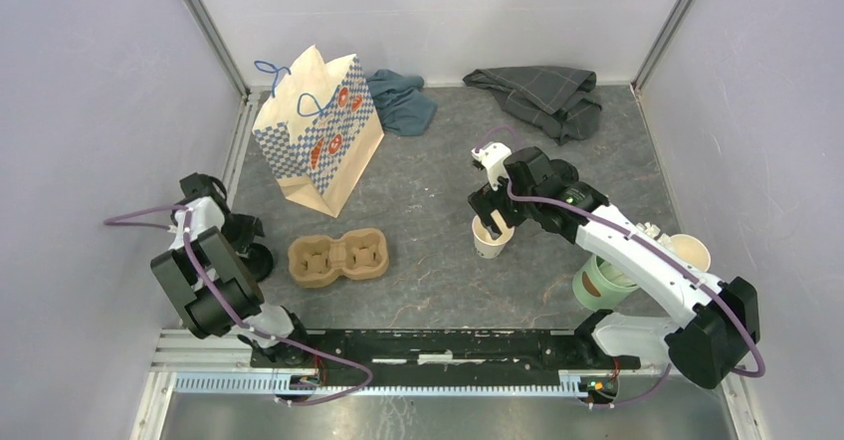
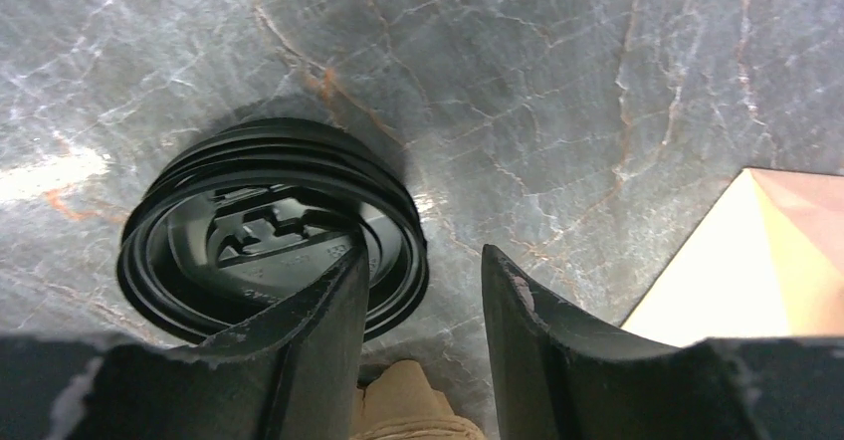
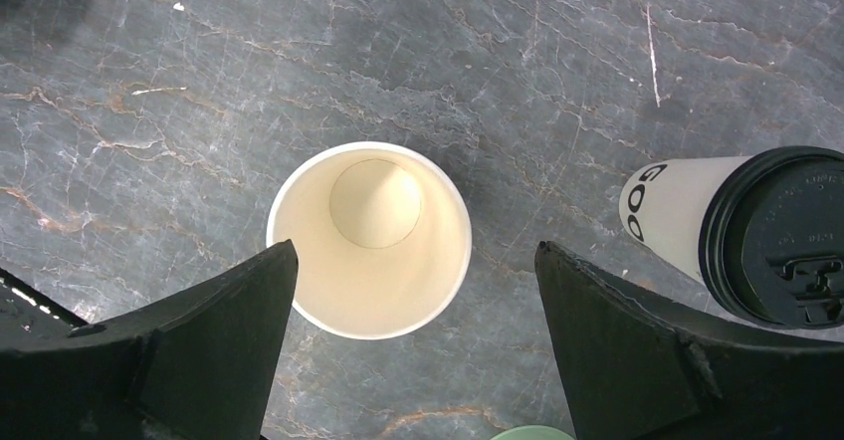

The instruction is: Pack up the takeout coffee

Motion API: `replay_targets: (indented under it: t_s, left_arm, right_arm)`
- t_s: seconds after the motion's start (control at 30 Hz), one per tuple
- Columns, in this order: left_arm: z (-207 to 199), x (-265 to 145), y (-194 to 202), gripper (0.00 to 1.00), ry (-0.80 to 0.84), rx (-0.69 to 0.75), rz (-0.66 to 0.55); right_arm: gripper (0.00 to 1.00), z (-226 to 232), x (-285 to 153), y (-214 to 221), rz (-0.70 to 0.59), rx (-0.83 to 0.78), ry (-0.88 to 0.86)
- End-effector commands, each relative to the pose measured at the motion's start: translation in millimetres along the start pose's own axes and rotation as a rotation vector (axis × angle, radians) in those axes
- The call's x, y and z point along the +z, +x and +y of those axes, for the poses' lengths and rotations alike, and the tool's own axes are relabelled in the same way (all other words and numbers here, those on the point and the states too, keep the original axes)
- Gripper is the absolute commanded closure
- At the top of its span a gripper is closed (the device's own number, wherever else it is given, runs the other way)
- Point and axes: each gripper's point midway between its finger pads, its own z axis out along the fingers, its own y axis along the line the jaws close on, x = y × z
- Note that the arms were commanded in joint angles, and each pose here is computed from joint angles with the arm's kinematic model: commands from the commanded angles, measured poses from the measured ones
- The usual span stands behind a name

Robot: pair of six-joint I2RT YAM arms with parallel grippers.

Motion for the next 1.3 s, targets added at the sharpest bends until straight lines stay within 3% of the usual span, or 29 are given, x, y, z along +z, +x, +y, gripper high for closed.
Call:
replay_targets:
  t_s: [0.0, 0.3, 0.67, 0.8, 1.27]
  left_arm:
    - [-13.3, 2.4, -7.2, 0.49, 0.088, 0.048, -0.014]
    - [-4.0, -2.6, -8.1, 0.66, 0.080, 0.041, -0.027]
    - [-9.5, -11.9, -11.6, 0.74, 0.109, 0.042, -0.041]
    - [-9.0, -11.0, -10.7, 0.90, 0.108, 0.039, -0.032]
    - [-13.5, -34.6, -16.5, 0.97, 0.127, 0.056, -0.049]
  right_arm:
    - [0.04, 1.6, 1.9, -10.5, -0.039, 0.002, -0.017]
    - [0.05, 4.2, 3.8, -9.9, -0.039, -0.002, -0.030]
    - [0.06, 5.3, 1.8, -11.0, -0.045, -0.012, -0.034]
    - [0.06, 6.1, 1.7, -11.3, -0.046, -0.017, -0.036]
    - [0.06, 8.8, -2.5, -14.9, -0.064, -0.032, -0.039]
